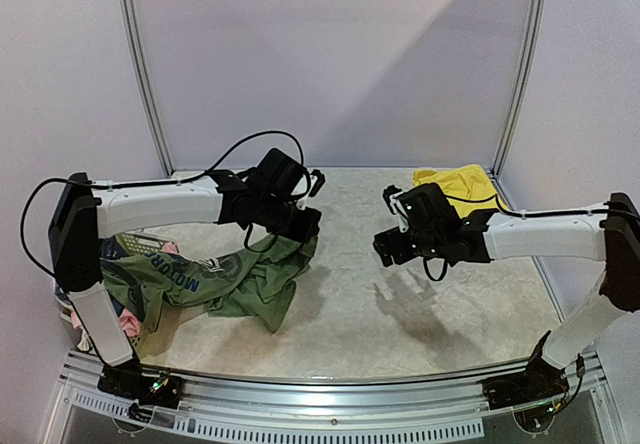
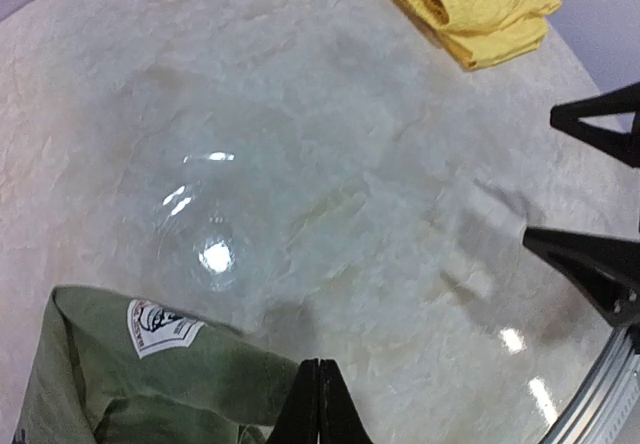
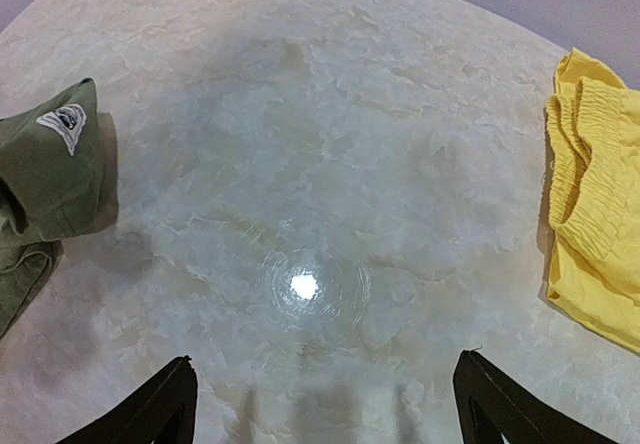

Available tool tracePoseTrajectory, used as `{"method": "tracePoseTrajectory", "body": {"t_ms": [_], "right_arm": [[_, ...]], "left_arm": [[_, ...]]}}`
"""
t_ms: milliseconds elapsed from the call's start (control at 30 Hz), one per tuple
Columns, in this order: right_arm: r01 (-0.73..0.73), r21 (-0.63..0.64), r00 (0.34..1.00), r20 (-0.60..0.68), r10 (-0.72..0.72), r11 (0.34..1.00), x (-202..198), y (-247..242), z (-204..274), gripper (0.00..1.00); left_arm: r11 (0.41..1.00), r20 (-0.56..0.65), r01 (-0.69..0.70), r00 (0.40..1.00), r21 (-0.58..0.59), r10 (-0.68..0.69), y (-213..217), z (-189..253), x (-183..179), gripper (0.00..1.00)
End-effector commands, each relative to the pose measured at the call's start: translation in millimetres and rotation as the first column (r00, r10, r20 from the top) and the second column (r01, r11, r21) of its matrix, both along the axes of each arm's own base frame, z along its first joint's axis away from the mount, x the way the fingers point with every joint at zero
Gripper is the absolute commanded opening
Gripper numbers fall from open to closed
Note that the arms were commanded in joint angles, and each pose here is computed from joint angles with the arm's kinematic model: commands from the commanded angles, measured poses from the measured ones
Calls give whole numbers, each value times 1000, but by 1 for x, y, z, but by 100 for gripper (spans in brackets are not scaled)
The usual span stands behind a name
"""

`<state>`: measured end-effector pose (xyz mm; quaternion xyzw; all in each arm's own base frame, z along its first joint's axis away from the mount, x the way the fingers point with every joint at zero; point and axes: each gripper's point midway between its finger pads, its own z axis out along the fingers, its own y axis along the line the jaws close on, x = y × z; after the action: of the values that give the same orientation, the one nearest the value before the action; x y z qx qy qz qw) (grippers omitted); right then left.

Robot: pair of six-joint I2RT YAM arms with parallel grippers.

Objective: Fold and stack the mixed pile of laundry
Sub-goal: Adjust the crumpled tank top at the center of the board.

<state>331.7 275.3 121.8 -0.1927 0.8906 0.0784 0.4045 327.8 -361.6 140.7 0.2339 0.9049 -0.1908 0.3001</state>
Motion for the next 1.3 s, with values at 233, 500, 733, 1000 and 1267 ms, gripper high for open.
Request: {"method": "tracePoseTrajectory", "body": {"t_ms": [233,500,733,1000,1267], "right_arm": [[-92,103,989,125,79,990,-21,-9,42,90],[-263,230,960,160,231,937,-38,21,59,90],[-368,323,925,31,379,872,-39,74,29,82],[-402,250,883,-147,445,881,-19,120,-25,77],[-409,194,849,-279,450,892,-16,143,-73,70]], "left_arm": [[983,17,125,992,-137,-123,-62,44,7,0],[988,101,143,985,-57,-137,-73,70,12,0],[991,99,-93,992,94,83,22,27,24,39],[940,160,-294,950,175,267,128,15,-1,70],[912,168,-366,926,183,338,172,6,-20,71]]}}
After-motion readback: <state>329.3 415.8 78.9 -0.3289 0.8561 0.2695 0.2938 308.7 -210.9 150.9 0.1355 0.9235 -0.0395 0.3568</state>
